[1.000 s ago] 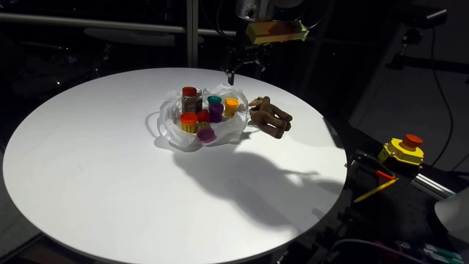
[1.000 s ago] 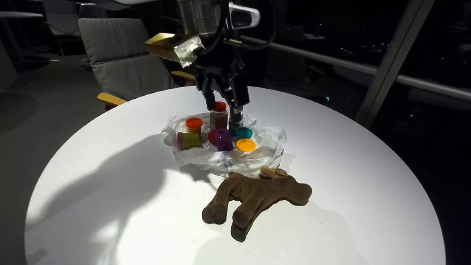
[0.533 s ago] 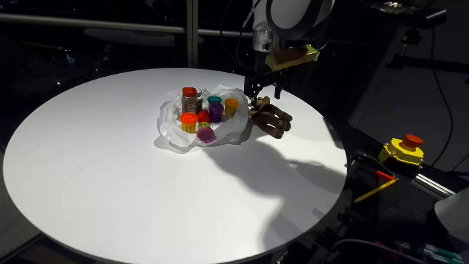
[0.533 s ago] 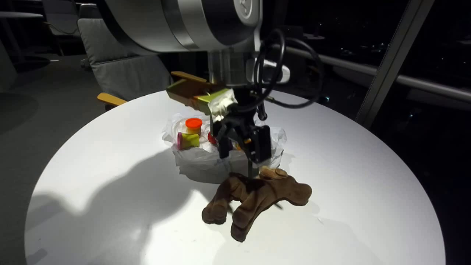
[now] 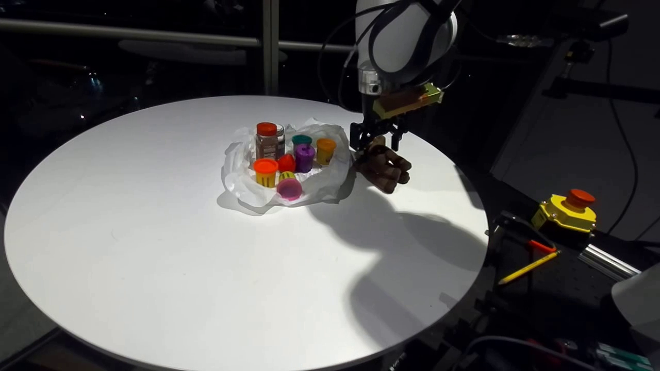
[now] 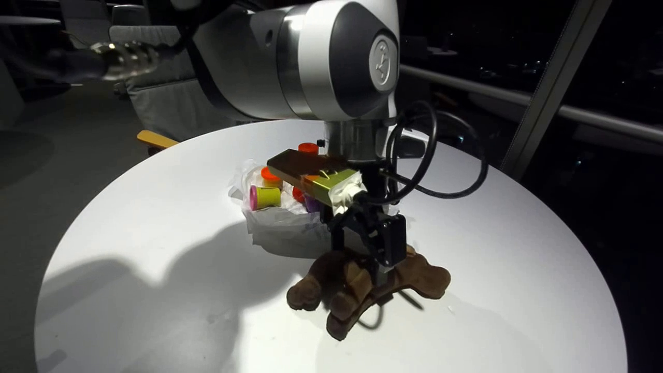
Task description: Pick up all the objects surrounding the white plate and arrange them on the plate
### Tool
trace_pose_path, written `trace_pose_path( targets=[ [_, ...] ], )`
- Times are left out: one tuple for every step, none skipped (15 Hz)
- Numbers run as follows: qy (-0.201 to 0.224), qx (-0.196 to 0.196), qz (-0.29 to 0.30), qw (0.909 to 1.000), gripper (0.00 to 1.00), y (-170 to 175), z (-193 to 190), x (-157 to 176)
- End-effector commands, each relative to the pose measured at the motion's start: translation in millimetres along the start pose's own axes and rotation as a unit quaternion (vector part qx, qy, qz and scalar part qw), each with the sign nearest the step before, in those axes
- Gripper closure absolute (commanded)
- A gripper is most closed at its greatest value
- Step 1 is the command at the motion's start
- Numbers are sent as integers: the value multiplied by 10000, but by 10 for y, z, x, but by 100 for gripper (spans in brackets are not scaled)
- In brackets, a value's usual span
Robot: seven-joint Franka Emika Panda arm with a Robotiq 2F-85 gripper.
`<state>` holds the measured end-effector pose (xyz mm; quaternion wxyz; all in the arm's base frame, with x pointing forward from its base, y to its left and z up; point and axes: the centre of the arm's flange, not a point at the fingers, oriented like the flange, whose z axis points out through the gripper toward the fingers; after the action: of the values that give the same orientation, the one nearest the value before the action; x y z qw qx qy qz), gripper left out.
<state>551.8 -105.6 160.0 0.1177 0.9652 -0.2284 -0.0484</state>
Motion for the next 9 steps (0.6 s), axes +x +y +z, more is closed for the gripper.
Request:
trace_pose_path(
  targets=[
    [6, -32, 71, 10000, 0, 28, 81, 196],
    [-111, -41, 56, 9999, 4, 27, 134, 223],
    [-198, -49, 68, 9998, 26, 33, 180, 241],
    [-299, -51, 90, 9995, 29, 41, 224, 257],
    [-353, -60, 132, 9993, 29, 64, 268, 274],
    [-402, -62, 176, 9990, 37, 87, 300, 297],
    [-456, -42, 230, 9987, 45, 120, 309, 317],
    [-490, 17, 297, 9984, 52, 160, 298, 336],
    [-502, 87, 362, 9980, 61, 205, 254, 339]
  ],
)
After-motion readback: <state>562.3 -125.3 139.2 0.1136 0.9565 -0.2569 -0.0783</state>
